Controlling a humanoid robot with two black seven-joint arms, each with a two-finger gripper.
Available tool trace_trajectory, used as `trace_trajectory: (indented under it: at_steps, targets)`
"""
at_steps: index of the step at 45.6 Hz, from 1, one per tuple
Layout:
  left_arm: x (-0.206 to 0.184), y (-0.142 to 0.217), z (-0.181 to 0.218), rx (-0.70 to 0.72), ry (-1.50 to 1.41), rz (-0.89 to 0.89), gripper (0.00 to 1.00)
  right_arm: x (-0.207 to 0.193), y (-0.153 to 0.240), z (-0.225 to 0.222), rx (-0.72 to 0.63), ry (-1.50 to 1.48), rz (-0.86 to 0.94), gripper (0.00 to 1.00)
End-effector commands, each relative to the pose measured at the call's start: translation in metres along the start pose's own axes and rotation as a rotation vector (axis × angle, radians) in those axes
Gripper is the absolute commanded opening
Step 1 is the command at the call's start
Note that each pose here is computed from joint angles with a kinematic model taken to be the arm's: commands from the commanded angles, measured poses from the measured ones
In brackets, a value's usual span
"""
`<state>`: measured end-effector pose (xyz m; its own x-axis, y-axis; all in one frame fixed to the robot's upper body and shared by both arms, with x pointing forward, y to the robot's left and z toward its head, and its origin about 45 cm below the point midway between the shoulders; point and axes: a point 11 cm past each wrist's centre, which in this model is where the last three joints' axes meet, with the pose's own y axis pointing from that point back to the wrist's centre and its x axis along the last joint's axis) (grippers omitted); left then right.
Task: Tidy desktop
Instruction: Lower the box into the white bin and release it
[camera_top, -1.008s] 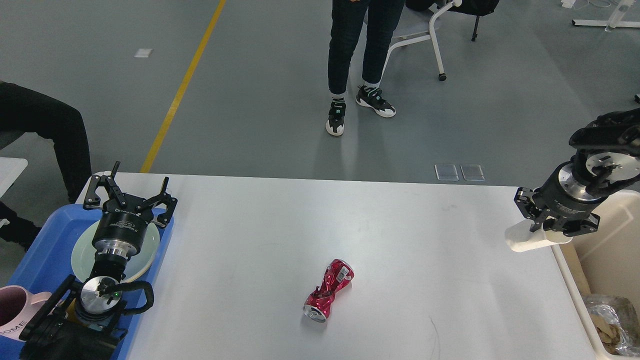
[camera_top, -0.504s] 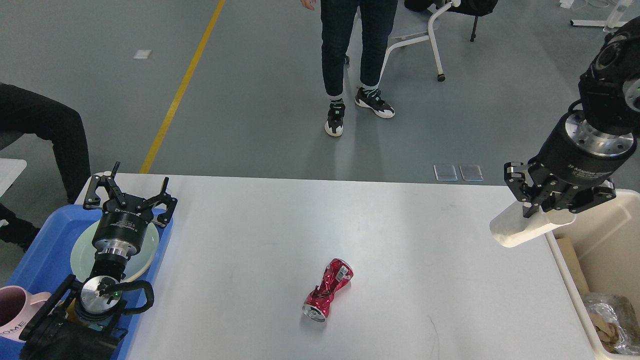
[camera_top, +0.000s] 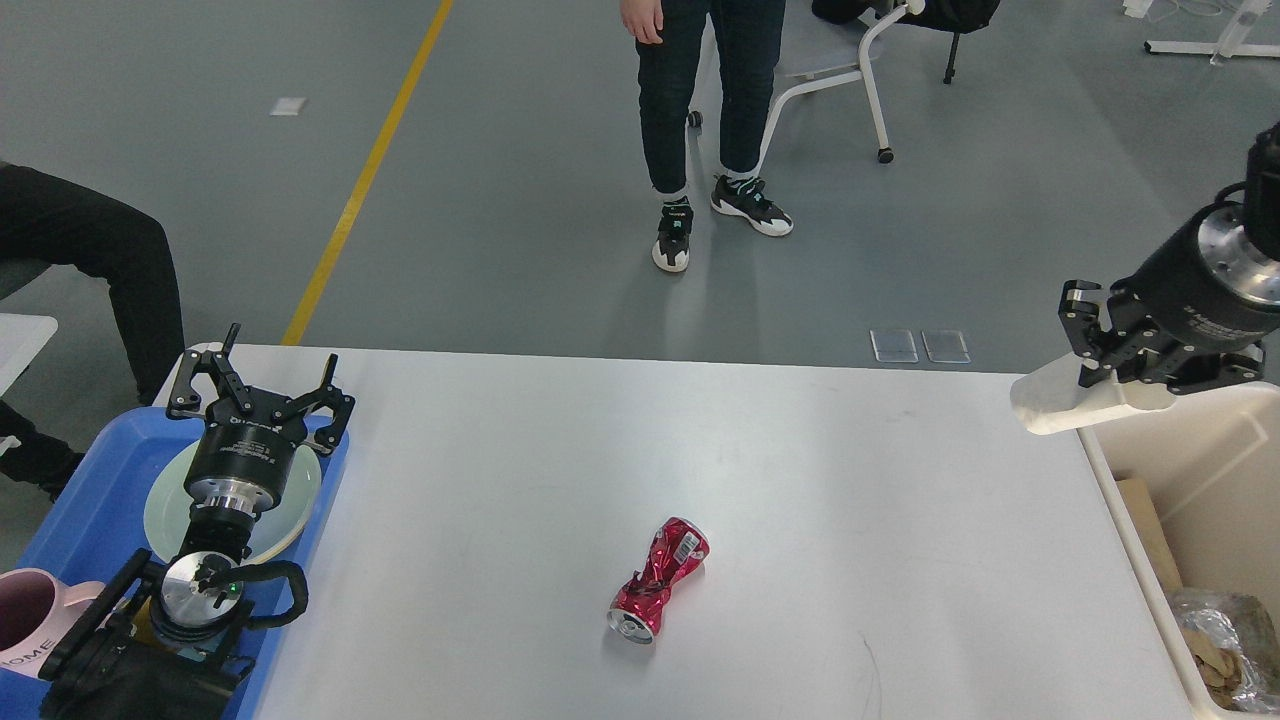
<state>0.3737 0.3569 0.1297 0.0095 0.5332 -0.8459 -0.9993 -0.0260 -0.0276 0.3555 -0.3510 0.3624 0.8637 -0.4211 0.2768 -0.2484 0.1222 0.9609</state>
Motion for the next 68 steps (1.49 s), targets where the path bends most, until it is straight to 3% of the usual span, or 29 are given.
trace_trajectory:
  at_steps: [1, 12, 28, 41, 64, 65, 66, 68]
  targets:
    - [0.0, 0.0, 0.0, 0.0, -0.001, 0.001, 0.96, 0.016, -0.04, 0.058, -0.056, -0.139, 0.065, 0.0]
    - [0.0, 0.0, 0.0, 0.0, 0.0, -0.001, 0.96, 0.025, -0.122, 0.18, -0.19, -0.377, 0.197, 0.0]
    - [0.0, 0.0, 0.0, 0.001, -0.002, -0.001, 0.96, -0.024, -0.234, 0.274, -0.272, -0.555, 0.318, 0.0]
    - [0.0, 0.0, -0.001, 0.002, 0.0, -0.001, 0.96, -0.078, -0.299, 0.256, -0.308, -0.471, 0.404, 0.0]
    - [0.0, 0.0, 0.0, 0.002, -0.002, 0.001, 0.96, -0.109, -0.321, 0.243, -0.31, -0.458, 0.389, 0.0]
    - [0.0, 0.0, 0.0, 0.001, -0.002, -0.001, 0.96, -0.109, -0.321, 0.242, -0.308, -0.457, 0.389, 0.03]
    - [0.0, 0.0, 0.0, 0.001, -0.002, 0.001, 0.96, -0.109, -0.321, 0.243, -0.31, -0.457, 0.393, 0.18]
    - [0.0, 0.0, -0.001, 0.002, 0.0, -0.001, 0.96, -0.106, -0.319, 0.244, -0.314, -0.459, 0.417, 0.6]
